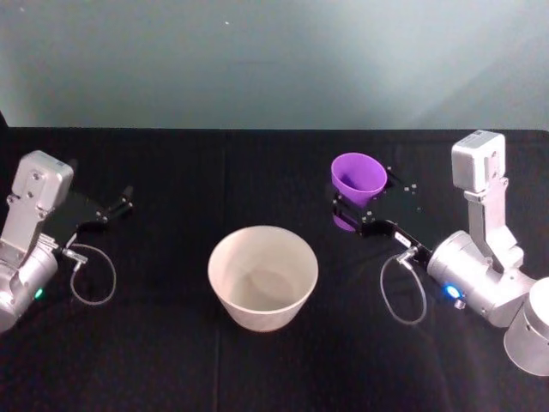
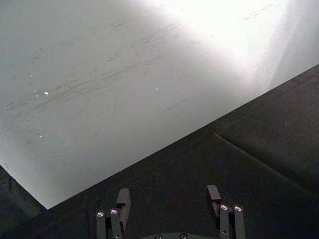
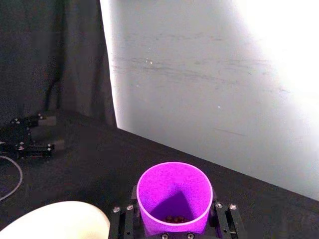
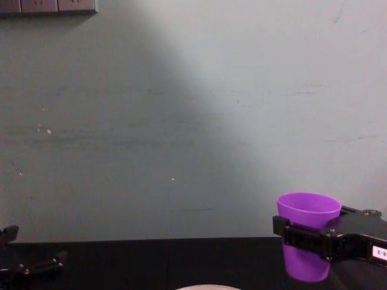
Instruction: Pick up the cup and pour the mung beans from the cup into the bowl.
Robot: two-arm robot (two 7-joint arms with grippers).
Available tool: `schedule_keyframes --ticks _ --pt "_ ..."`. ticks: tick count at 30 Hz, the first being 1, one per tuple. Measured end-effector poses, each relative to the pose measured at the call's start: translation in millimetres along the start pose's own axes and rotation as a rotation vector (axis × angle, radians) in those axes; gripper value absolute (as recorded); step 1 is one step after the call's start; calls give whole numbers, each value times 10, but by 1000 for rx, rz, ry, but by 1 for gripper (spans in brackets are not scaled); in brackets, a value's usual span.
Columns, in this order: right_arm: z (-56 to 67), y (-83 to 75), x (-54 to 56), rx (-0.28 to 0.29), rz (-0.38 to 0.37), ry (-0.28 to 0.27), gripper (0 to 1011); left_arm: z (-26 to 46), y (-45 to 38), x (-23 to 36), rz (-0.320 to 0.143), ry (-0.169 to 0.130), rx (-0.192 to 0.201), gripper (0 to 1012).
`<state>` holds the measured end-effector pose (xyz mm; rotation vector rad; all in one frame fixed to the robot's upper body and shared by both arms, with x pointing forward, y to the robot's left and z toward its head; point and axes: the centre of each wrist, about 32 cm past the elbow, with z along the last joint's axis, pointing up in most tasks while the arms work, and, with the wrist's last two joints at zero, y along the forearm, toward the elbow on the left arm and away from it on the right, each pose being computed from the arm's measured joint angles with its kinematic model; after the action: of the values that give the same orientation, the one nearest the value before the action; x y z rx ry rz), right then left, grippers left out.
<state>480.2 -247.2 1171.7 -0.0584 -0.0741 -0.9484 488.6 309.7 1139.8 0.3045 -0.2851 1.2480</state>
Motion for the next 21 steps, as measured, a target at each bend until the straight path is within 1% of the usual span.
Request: schedule_keyframes --ticks 21 --pt "-3 5 -3 -1 1 0 735 0 0 0 0 0 0 1000"
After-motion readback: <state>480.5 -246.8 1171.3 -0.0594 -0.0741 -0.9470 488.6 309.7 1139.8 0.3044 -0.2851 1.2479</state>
